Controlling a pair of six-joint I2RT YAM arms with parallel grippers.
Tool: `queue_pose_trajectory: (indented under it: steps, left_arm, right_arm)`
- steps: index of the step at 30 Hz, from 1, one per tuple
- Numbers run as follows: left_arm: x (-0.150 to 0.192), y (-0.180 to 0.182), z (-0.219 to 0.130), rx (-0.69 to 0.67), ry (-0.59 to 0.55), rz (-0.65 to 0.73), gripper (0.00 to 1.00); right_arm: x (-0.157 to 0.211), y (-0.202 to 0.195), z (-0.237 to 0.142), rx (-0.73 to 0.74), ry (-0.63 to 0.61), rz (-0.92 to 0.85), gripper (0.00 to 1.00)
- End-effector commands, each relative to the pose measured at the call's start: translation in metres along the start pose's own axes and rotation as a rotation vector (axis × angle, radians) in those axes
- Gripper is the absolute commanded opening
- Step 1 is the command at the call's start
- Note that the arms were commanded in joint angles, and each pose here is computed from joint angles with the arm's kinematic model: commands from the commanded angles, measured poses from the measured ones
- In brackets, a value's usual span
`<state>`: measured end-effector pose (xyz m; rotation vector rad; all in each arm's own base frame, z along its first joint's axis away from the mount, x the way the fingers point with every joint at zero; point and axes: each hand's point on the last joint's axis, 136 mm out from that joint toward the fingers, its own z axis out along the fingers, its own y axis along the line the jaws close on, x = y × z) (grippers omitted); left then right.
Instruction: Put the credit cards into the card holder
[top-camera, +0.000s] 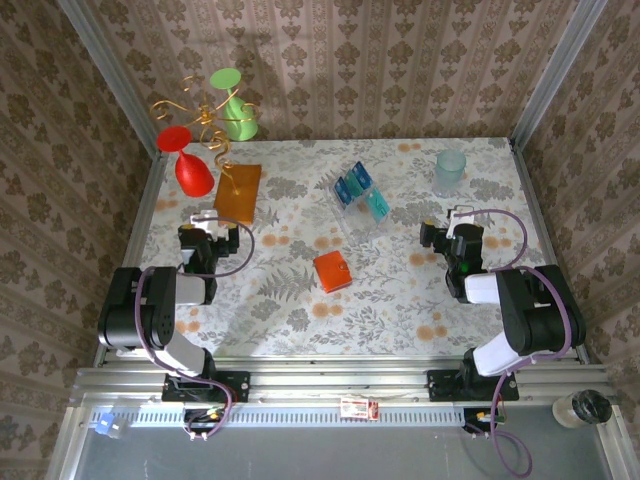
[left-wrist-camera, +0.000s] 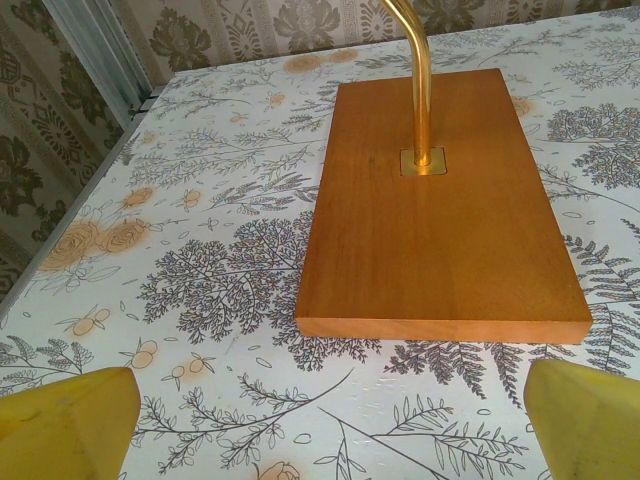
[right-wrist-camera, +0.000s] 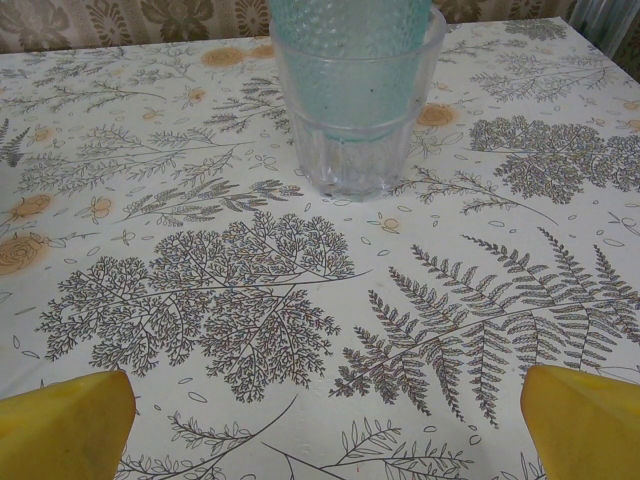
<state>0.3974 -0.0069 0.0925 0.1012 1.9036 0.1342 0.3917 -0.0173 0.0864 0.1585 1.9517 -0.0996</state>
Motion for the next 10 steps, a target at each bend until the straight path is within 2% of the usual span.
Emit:
queue_pose_trajectory:
  steps: [1, 10]
  left_arm:
    - [-0.0052, 0.0021, -0.0016, -0.011, -0.025, 0.011, 1.0]
    - [-0.005, 0.0019, -0.0017, -0.009, -0.024, 0.011, 1.0]
  right_arm:
    - [-0.0137, 0.0009, 0.0003, -0.005, -0.047, -0.008, 1.0]
    - [-0.0134, 0.0053, 0.0015, -0.03, -0.038, -0.019, 1.0]
